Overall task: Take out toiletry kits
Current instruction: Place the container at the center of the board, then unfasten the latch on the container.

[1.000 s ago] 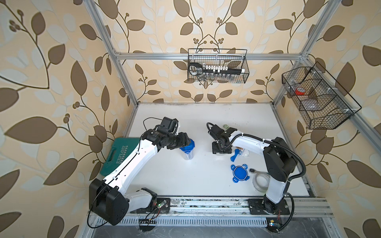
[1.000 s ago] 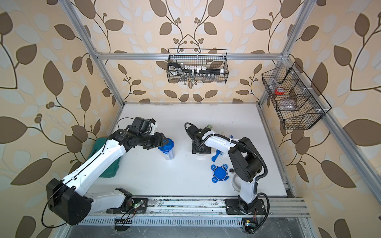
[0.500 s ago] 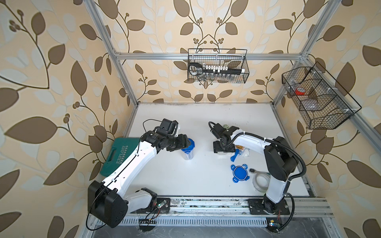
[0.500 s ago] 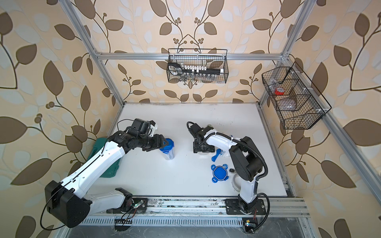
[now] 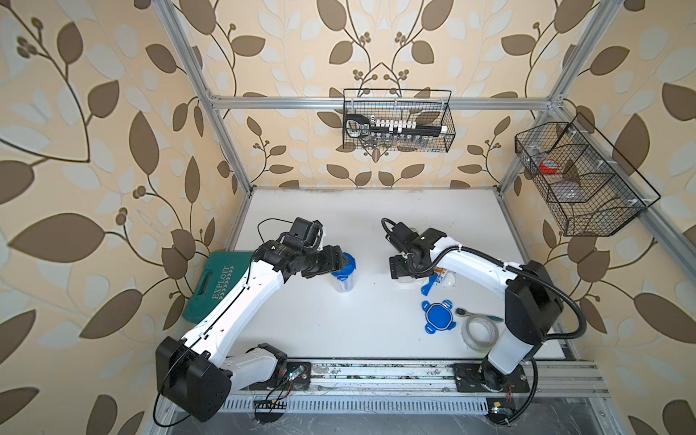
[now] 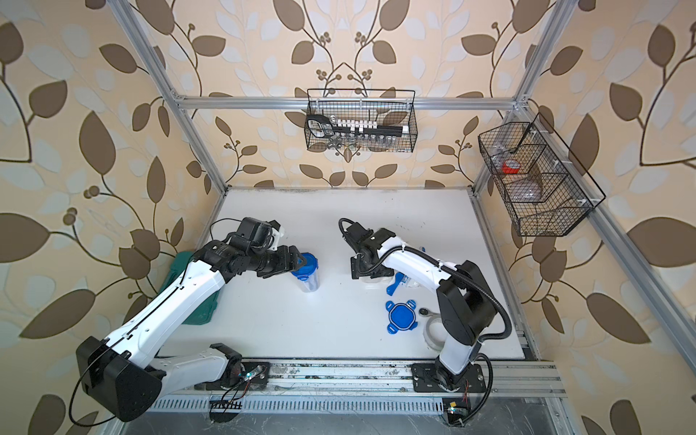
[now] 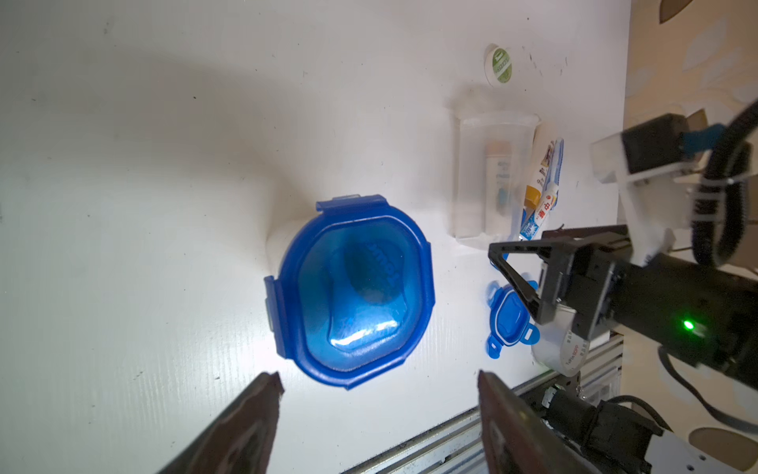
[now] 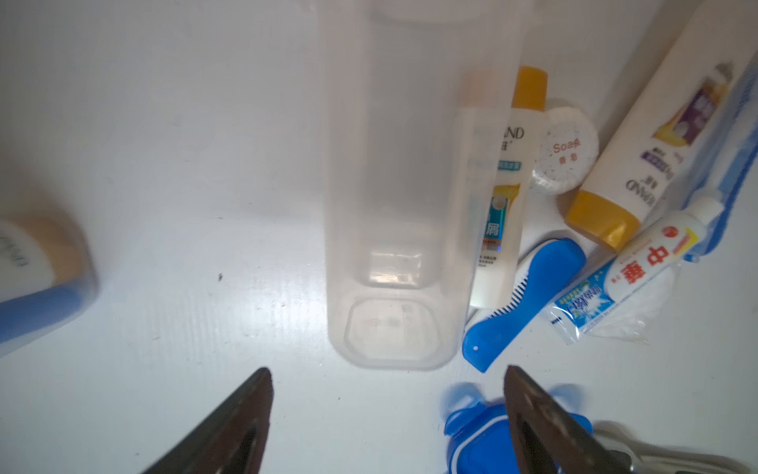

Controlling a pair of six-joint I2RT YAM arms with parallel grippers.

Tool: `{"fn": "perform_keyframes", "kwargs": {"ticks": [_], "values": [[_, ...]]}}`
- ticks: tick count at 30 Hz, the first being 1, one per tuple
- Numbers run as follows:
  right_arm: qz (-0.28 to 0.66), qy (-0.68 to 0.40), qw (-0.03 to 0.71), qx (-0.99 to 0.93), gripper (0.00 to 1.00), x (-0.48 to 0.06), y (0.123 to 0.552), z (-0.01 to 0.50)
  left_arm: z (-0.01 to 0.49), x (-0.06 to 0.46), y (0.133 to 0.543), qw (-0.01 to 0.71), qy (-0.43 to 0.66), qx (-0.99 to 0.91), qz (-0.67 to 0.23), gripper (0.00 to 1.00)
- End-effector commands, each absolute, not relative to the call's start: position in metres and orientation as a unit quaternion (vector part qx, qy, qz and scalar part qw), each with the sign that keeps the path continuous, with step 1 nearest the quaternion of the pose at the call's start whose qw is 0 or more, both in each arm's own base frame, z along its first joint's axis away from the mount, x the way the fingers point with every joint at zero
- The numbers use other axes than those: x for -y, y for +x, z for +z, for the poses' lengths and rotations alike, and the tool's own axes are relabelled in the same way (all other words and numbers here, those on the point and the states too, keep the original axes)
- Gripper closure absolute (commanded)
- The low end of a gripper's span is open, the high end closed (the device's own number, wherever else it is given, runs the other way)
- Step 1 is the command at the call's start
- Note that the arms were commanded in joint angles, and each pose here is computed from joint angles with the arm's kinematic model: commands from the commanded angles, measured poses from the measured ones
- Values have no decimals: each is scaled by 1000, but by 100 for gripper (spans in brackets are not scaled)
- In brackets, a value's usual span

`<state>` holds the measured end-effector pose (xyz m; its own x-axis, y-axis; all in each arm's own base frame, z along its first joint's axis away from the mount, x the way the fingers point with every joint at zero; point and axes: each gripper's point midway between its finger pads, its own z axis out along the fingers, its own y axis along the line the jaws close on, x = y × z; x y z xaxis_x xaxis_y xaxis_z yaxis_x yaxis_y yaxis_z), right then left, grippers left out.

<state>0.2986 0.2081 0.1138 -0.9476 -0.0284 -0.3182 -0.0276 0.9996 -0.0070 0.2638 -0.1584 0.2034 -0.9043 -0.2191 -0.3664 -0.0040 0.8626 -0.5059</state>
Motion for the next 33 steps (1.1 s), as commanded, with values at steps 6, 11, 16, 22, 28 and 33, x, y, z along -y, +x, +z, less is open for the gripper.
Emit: {"fn": "perform_keyframes", "kwargs": {"ticks": [6,11,16,22,28,33], "values": [[351,-40,282,-892,58,-289,284,227,217,145,274,226,-85,-933,-265,26],[535,-43,206,-818,73,-335,268,232,200,159,282,151,-99,-926,-333,33],[591,-64,160,-788,73,-356,261,220,183,151,289,126,-121,-927,-331,35],[607,-19,127,-784,71,-344,281,187,173,150,291,110,-122,-934,-318,37],[603,-13,112,-790,67,-346,288,169,165,154,287,94,-114,-933,-327,38],[596,-7,104,-796,63,-347,294,155,156,154,285,82,-109,-936,-325,39]]}}
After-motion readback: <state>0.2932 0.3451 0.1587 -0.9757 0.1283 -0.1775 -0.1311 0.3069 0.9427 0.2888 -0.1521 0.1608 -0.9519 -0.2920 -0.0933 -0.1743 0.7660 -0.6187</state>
